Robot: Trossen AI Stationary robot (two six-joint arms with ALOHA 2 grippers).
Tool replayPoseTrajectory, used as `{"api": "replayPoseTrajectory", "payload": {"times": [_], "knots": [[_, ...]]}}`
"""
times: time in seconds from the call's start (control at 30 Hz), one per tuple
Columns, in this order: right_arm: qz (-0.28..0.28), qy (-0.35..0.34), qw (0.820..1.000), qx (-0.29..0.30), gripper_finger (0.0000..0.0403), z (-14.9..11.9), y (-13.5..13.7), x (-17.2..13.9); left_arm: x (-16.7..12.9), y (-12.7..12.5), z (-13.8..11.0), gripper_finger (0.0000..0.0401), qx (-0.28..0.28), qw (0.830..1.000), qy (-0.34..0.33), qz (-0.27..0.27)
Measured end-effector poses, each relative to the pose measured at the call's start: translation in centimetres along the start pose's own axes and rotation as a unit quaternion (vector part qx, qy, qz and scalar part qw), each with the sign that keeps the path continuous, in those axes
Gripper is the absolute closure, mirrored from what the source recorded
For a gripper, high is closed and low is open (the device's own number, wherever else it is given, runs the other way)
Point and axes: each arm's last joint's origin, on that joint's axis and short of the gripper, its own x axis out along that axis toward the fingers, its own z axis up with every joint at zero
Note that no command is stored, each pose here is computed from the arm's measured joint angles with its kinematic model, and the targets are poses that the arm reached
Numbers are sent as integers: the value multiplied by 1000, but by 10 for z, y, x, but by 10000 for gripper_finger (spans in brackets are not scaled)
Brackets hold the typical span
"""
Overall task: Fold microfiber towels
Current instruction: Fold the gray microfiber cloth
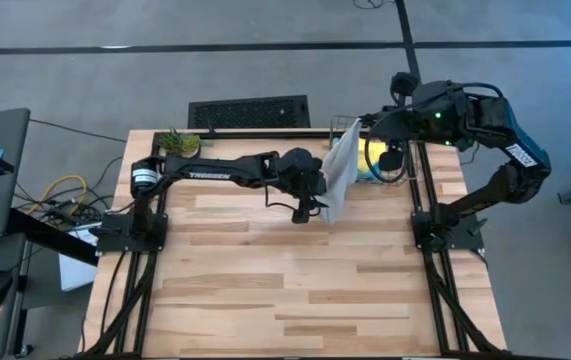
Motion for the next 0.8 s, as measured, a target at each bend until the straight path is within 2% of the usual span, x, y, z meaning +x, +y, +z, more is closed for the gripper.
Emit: {"api": "replayPoseTrajectory", "payload": {"times": [0.37, 0.47, 0.63, 0.7, 0.8], "knots": [[2, 2, 1000, -1, 397, 0, 0, 0, 12, 6, -17, 277, -14, 997, 55, 47], [3, 4, 1000, -1, 397, -1, 1, 0, 12, 7, -17, 307, -18, 996, 57, 61], [3, 4, 1000, -1, 397, -1, 1, 0, 12, 7, -17, 389, -24, 996, 58, 68], [3, 4, 1000, 3, 397, -1, 1, 0, 12, 7, -19, 394, -41, 995, 70, 65], [9, 14, 1000, 16, 397, -3, 2, 0, 3, 1, -25, 399, -82, 988, 121, 58]]}}
